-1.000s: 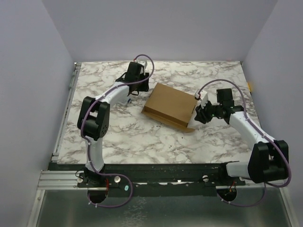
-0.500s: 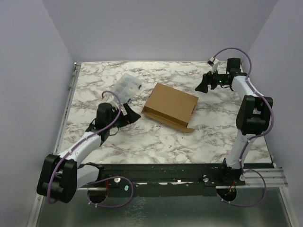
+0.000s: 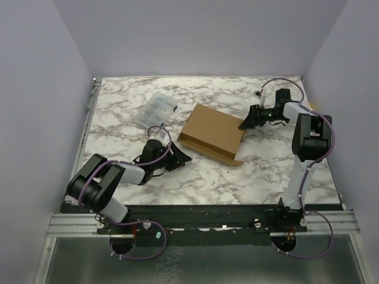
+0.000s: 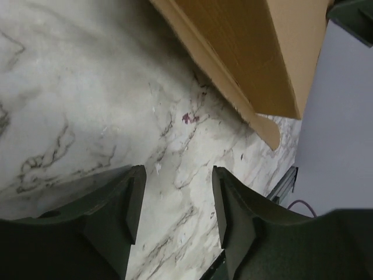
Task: Fold the paper box
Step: Close the paper box at the center of the board.
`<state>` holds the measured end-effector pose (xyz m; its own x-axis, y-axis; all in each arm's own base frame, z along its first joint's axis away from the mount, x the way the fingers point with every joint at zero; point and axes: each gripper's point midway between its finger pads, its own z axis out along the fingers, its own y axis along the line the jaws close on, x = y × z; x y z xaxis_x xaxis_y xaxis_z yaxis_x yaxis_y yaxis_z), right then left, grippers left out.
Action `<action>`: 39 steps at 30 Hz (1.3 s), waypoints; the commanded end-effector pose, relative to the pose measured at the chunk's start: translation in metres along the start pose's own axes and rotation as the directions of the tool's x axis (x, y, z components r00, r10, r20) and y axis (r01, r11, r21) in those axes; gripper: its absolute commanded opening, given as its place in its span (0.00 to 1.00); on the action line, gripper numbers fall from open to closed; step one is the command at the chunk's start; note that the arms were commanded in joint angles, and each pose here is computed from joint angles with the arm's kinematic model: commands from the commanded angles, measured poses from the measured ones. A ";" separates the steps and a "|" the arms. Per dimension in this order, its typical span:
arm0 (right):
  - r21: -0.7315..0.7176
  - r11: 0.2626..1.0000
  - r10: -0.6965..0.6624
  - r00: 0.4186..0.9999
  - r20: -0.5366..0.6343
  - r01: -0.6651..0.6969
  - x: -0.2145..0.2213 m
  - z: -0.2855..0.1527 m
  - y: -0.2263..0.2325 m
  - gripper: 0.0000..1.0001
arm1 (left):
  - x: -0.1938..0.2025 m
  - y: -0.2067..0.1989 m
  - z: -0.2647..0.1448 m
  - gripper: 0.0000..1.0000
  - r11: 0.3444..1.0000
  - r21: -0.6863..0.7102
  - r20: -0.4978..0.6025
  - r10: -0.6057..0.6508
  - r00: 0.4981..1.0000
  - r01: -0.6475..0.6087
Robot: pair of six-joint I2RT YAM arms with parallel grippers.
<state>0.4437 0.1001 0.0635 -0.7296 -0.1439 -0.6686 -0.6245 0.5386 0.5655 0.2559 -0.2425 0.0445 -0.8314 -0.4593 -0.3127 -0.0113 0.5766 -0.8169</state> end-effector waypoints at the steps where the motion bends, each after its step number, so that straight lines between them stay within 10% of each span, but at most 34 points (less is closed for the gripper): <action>1: -0.045 0.998 0.035 0.999 0.014 -0.034 0.014 -0.004 0.028 0.81 | -0.025 -0.003 0.022 0.53 0.999 0.000 0.094 -0.049 0.994 0.049; 14: 0.006 0.989 0.146 0.988 0.059 -0.147 0.045 -0.015 0.061 0.78 | -0.060 0.024 0.026 0.49 0.997 -0.064 0.107 -0.041 0.993 0.048; 22: -0.089 0.962 0.259 0.966 -0.007 -0.258 0.086 0.005 0.113 0.75 | -0.104 0.024 -0.005 0.52 0.964 -0.179 0.088 0.213 0.973 -0.195; 25: -0.045 0.980 0.196 0.981 -0.001 -0.196 0.081 -0.002 0.115 0.77 | -0.113 -0.007 -0.020 0.58 0.921 -0.129 0.073 0.378 0.923 -0.367; 30: 0.102 0.993 -0.071 0.997 0.035 0.067 0.057 -0.033 0.106 0.82 | -0.069 -0.084 -0.043 0.98 0.755 0.093 0.089 0.644 0.760 -0.650; 34: -0.003 0.942 -0.336 0.941 0.045 0.336 0.048 -0.047 0.139 0.84 | -0.036 -0.104 -0.062 0.99 0.550 0.141 0.153 0.810 0.567 -0.823; 39: -0.214 0.779 -0.585 0.806 0.092 0.590 0.067 -0.044 0.173 0.84 | -0.018 -0.118 -0.078 0.99 0.427 0.176 0.201 0.866 0.457 -0.887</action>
<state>0.3136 0.1317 0.1432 -0.4108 -0.2878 -0.8651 -0.8651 0.4225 0.2703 0.2464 -0.2505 0.1975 -0.3669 0.0306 -0.9298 0.7646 0.5792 -0.2826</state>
